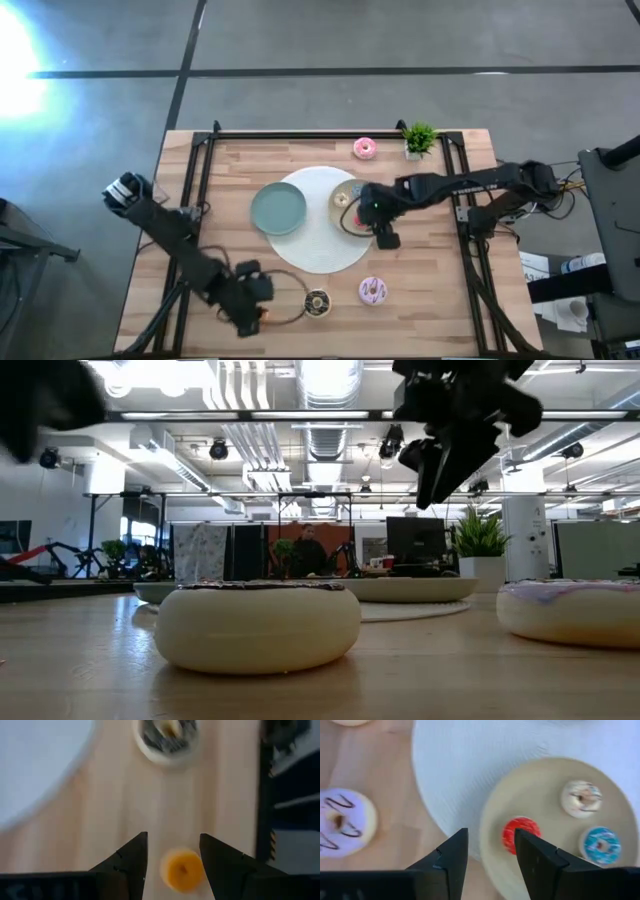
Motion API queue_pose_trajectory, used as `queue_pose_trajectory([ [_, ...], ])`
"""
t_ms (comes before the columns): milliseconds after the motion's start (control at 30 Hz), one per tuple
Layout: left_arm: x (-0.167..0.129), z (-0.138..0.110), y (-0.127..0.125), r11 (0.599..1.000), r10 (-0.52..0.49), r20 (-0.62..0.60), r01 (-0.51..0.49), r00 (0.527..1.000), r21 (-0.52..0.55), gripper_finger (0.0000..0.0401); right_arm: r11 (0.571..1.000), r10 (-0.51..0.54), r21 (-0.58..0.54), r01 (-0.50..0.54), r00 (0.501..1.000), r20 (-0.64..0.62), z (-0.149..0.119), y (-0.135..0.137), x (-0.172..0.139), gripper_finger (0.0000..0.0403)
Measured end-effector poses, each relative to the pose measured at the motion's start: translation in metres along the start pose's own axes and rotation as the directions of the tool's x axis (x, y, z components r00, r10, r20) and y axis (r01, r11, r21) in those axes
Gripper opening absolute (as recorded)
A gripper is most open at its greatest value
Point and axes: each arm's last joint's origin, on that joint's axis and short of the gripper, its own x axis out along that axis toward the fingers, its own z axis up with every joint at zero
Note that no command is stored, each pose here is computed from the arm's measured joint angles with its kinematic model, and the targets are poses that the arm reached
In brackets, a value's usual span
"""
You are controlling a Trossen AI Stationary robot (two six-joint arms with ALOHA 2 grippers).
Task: Pick & Place donuts
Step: Put the small orange donut on the brown plate
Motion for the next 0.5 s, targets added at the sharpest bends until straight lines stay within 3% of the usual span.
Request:
queue_pose_trajectory([
  [200, 0.008, -0.031, -0.035, 0.998, 0.006, -0.014, -0.007, 1.000, -0.056, 0.0152, 1.000, -0.013, 0.024, 0.012, 1.000, 0.026, 0.004, 0.014, 0.006, 0.0152],
  [367, 0.033, -0.046, -0.070, 0.997, 0.020, -0.061, -0.015, 0.998, 0.071, 0.0140, 0.998, -0.024, 0.065, 0.021, 0.998, 0.054, 0.007, 0.013, 0.011, 0.0152],
  [500, 0.058, -0.055, -0.081, 0.980, 0.162, -0.134, -0.143, 0.978, 0.142, 0.0128, 0.995, -0.036, 0.094, 0.031, 0.998, 0.053, 0.008, 0.013, 0.014, 0.0152],
])
